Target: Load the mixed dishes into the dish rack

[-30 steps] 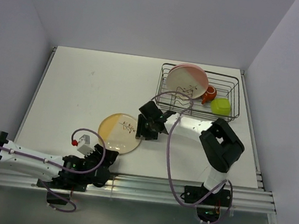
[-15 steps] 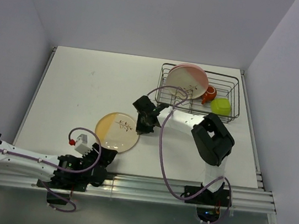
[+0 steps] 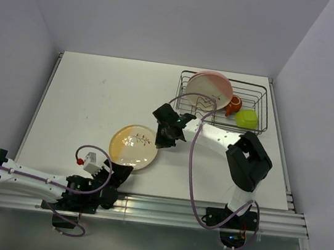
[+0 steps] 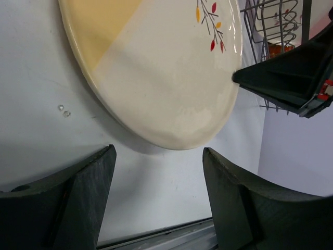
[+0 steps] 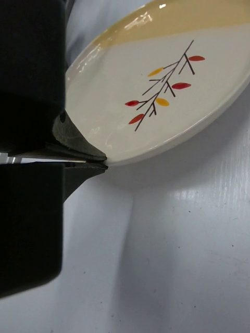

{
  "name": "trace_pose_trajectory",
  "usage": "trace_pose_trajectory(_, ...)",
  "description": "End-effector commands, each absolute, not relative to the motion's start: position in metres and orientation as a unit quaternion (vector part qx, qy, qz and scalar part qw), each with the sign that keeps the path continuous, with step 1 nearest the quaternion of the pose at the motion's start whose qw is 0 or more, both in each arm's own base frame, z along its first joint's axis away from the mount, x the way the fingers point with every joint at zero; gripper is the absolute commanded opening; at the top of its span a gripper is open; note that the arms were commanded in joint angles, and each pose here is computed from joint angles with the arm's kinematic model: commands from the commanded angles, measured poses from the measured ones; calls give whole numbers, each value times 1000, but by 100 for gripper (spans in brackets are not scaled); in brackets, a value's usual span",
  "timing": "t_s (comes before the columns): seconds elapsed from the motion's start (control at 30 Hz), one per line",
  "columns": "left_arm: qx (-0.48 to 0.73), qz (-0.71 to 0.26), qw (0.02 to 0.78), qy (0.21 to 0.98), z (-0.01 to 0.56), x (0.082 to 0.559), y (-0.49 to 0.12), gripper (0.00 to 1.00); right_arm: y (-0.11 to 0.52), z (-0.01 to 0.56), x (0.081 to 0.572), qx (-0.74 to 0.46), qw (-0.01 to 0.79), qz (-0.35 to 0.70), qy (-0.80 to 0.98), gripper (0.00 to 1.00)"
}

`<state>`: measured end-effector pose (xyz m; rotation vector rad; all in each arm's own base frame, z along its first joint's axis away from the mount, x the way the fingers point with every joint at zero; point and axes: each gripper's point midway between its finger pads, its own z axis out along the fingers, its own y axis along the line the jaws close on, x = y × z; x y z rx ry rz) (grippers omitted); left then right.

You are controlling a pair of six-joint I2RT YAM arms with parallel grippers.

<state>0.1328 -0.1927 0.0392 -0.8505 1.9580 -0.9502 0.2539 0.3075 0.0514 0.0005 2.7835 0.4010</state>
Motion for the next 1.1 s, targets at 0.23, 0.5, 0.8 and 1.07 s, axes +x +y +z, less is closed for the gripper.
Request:
trace_pose_trajectory(0.23, -521, -463, 315, 644, 57, 149, -200, 77, 315, 91, 248, 2, 152, 204, 967, 0)
trace_pose_trajectory(0.5, -548, -482, 290, 619, 51, 157, -203, 78, 317, 95, 242, 6, 142, 220, 965, 0)
trace_pose_trajectory(0.8, -570, -490, 292, 591, 41, 161, -190, 78, 318, 87, 233, 21, 125, 235, 964, 0)
trace_pose_trajectory(1.07, -586, -506, 297, 559, 42, 166, -179, 73, 320, 81, 222, 27, 105, 249, 962, 0)
